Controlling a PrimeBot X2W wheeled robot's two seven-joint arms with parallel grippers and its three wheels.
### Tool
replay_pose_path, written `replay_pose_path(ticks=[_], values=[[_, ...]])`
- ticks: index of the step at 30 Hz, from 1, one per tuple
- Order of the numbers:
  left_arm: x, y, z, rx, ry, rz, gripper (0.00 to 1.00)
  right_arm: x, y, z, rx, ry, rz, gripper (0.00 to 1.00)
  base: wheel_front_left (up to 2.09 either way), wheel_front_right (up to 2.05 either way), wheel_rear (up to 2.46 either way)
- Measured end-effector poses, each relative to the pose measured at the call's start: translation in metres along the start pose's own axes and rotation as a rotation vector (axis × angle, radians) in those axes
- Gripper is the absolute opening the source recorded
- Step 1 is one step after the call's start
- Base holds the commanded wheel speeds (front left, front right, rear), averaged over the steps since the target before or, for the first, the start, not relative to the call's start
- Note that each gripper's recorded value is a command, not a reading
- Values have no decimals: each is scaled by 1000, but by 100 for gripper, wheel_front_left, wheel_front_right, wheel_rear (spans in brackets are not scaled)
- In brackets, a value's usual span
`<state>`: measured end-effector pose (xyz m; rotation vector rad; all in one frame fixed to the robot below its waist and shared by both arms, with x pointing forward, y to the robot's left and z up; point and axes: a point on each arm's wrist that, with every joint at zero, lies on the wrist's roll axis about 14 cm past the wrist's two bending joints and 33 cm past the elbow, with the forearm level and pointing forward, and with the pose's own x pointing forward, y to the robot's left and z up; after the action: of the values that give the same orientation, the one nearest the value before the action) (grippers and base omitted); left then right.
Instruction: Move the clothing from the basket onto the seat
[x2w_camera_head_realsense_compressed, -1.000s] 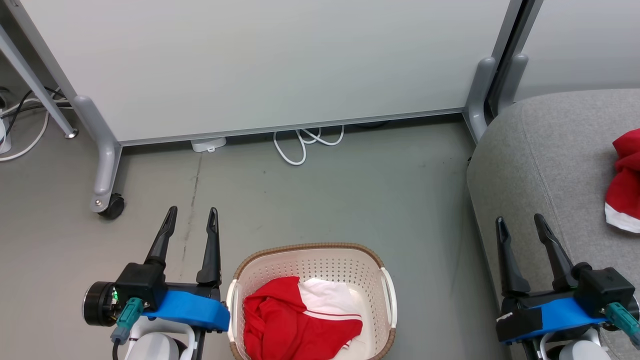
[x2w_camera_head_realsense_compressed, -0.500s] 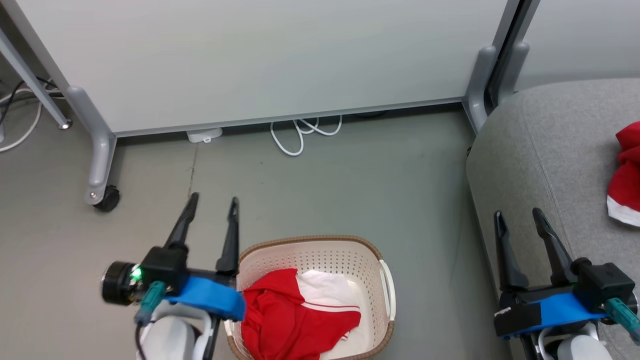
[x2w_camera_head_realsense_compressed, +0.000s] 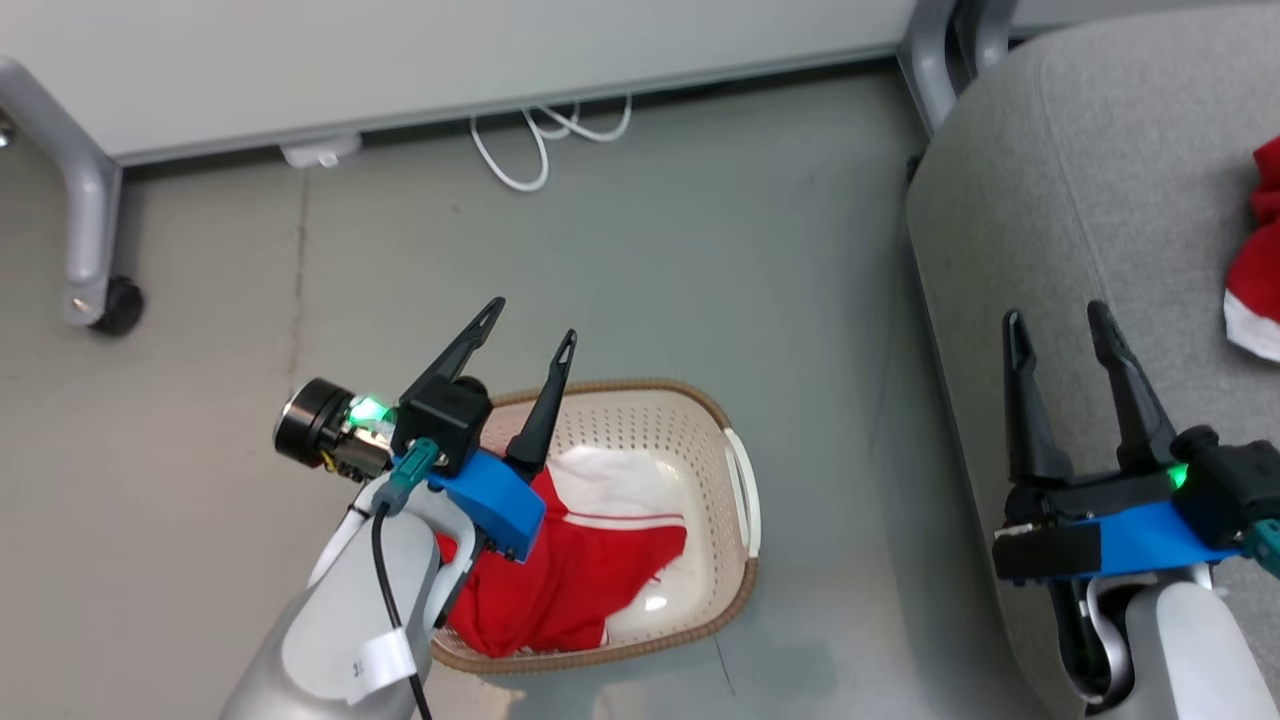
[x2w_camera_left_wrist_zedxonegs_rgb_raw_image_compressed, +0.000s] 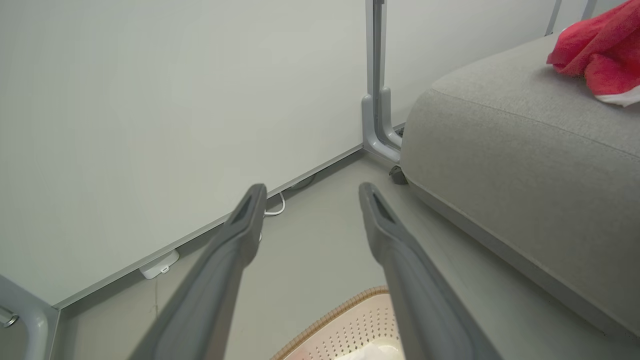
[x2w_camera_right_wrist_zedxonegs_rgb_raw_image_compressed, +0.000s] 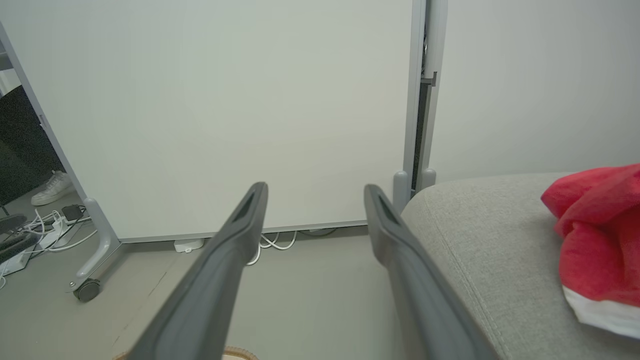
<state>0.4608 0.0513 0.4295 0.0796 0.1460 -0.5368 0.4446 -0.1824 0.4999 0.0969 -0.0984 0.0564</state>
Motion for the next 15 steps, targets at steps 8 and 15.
replay_pose_path(ticks=[8, 15], values=[[37, -19, -75, 86, 207, -182, 100, 22, -18, -26, -22, 38, -36, 100, 0, 0, 0], [53, -38, -144, 159, 368, -343, 100, 38, -31, -56, -40, 84, -55, 100, 0, 0, 0]])
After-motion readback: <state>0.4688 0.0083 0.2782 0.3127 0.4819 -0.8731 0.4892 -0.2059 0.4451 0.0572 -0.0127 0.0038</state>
